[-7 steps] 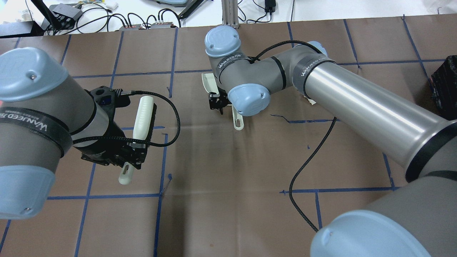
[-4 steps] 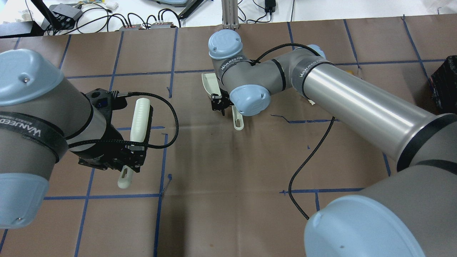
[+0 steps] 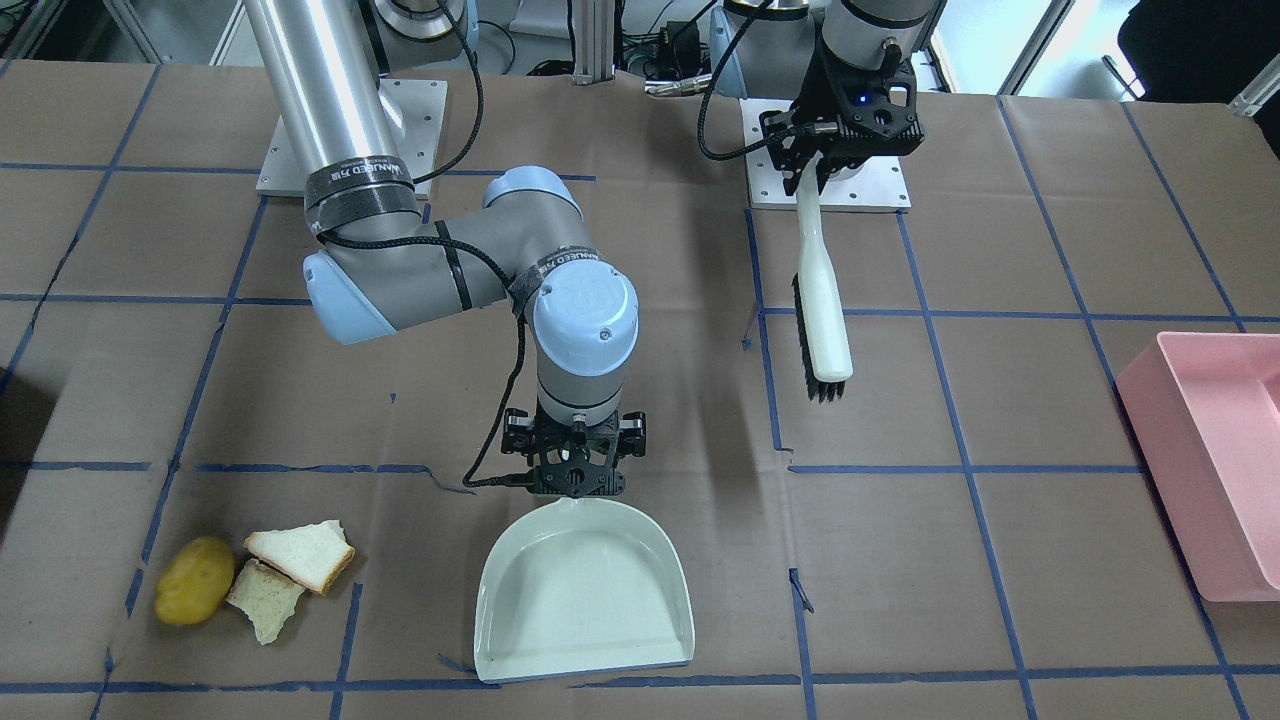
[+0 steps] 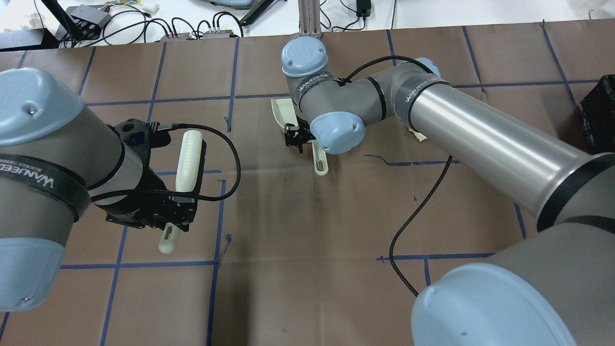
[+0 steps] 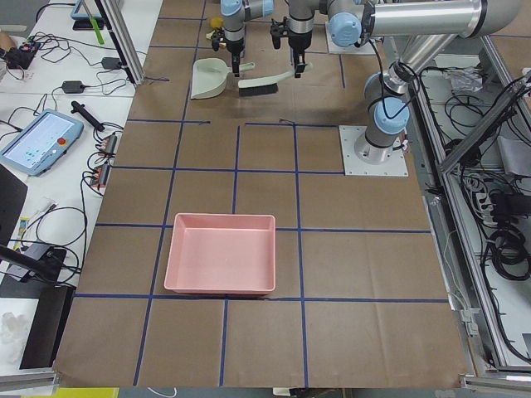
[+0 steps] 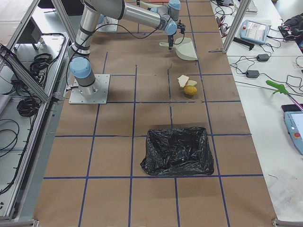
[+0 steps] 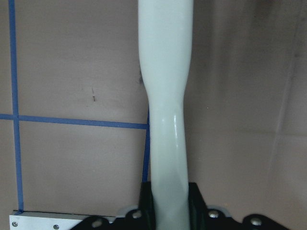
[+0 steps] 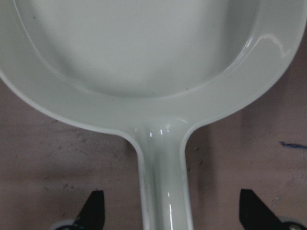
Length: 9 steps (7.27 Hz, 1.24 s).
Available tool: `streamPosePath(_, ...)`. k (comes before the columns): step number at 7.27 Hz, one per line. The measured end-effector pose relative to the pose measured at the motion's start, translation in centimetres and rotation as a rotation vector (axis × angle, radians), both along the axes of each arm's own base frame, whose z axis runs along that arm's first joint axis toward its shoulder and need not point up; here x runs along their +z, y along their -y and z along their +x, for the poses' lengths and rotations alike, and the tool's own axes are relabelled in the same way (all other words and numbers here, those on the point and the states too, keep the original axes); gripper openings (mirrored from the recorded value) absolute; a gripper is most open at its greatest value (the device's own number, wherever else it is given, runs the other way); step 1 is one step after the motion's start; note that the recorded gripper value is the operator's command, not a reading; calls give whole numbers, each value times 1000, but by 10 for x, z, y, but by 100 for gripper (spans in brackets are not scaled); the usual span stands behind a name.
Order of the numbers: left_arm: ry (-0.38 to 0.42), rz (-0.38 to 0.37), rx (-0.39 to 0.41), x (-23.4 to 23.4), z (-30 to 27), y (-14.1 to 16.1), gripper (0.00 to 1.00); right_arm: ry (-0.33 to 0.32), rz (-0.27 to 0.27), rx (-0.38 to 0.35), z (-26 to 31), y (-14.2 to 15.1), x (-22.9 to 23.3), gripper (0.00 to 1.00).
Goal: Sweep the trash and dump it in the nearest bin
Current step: 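Close the right gripper on the white dustpan handle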
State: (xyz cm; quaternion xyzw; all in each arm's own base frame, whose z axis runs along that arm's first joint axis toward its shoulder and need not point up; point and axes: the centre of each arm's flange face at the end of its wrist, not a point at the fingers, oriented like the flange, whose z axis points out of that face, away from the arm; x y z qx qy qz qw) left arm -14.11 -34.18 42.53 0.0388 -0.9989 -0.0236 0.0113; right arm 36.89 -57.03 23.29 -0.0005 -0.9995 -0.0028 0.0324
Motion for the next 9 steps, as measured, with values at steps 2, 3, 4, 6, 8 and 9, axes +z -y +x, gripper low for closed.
streamPosePath(2,73,-1,-10,1,5,-2,0,0,4,2,0,-1,-1,60)
streamPosePath(3,106,-2,-8,1,8,-3,0,0,5,6,1,-1,0,44)
streamPosePath(4,118,-5,-8,2,8,-4,0,0,5,8,1,-1,0,29)
streamPosePath(6,119,-25,-15,7,8,-9,0,0,3,8,0,0,3,5)
streamPosePath(8,113,-29,-4,7,7,-11,0,2,-7,6,-1,2,9,1)
streamPosePath(9,95,-25,10,5,5,-11,0,6,-18,5,-1,3,15,0)
